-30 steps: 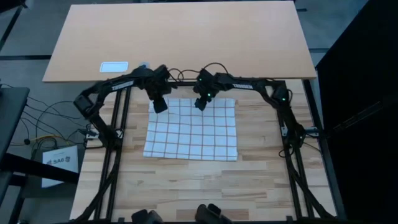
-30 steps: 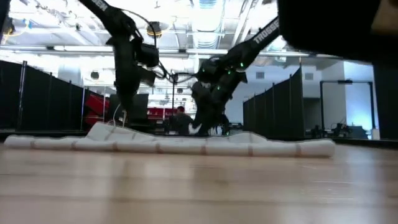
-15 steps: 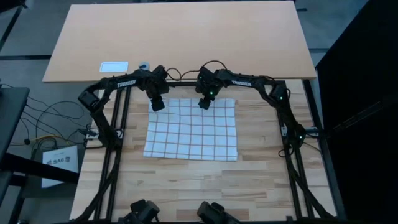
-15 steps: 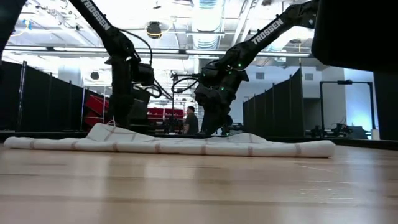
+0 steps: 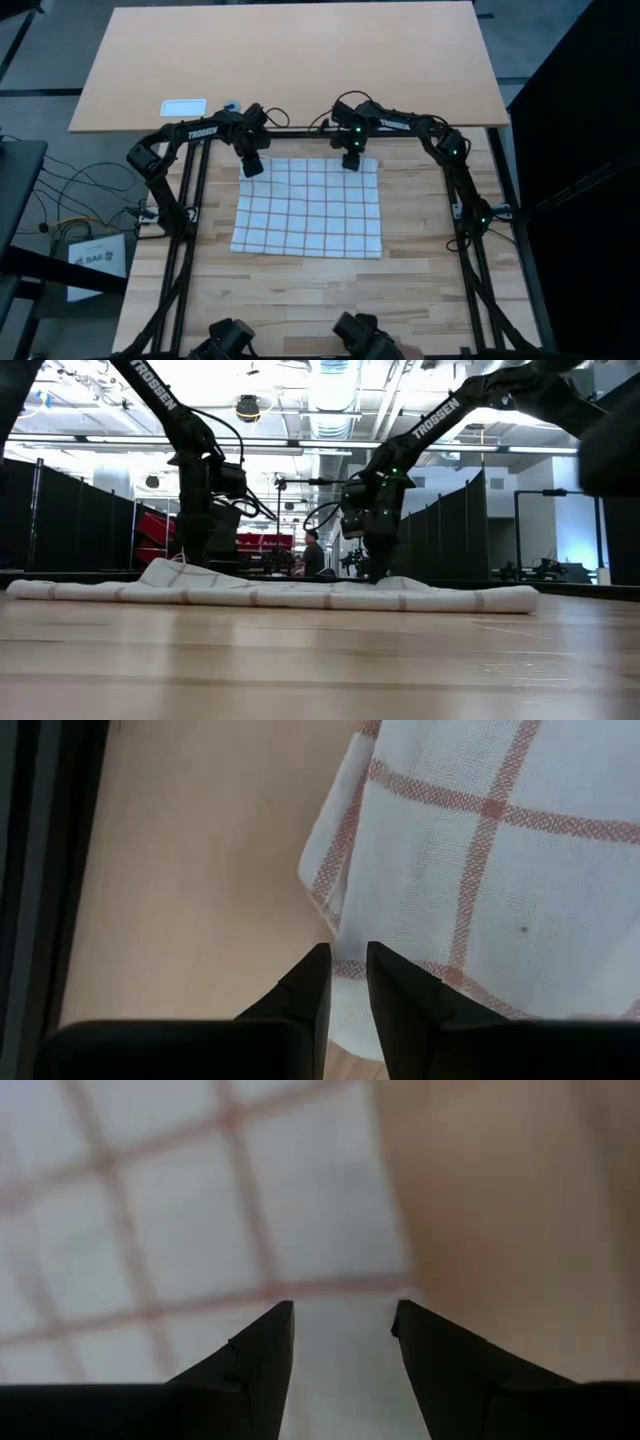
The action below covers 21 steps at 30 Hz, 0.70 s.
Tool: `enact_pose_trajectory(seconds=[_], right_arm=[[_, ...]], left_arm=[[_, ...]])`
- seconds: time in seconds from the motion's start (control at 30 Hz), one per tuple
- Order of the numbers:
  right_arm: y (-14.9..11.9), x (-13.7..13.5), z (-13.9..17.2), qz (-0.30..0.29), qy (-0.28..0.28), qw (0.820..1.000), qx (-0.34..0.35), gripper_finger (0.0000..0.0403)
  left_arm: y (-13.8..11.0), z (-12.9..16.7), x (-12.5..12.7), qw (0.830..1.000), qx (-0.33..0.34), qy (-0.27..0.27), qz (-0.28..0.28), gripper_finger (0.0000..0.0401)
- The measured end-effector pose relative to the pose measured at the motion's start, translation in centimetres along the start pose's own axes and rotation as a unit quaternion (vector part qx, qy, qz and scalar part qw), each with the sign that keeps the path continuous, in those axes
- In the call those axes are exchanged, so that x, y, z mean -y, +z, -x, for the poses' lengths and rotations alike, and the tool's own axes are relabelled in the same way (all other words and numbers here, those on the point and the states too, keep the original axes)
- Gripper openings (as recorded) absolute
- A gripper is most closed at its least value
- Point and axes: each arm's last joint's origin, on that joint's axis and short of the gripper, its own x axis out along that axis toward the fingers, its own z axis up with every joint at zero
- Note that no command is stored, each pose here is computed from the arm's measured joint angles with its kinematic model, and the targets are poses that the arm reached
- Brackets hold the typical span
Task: Roll towel
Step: Fold the white checkered towel
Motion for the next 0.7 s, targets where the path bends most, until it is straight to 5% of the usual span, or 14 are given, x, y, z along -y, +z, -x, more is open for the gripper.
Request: enact_pose_trajectory(seconds=[0.7], right_arm=[[-0.4,-0.5,-1.8,0.054,-0.066,0.996,-0.018,0.0166]], left_arm=[[0.1,0.0,0.0,1.000,0.001,0.001,-0.010,0.0052]])
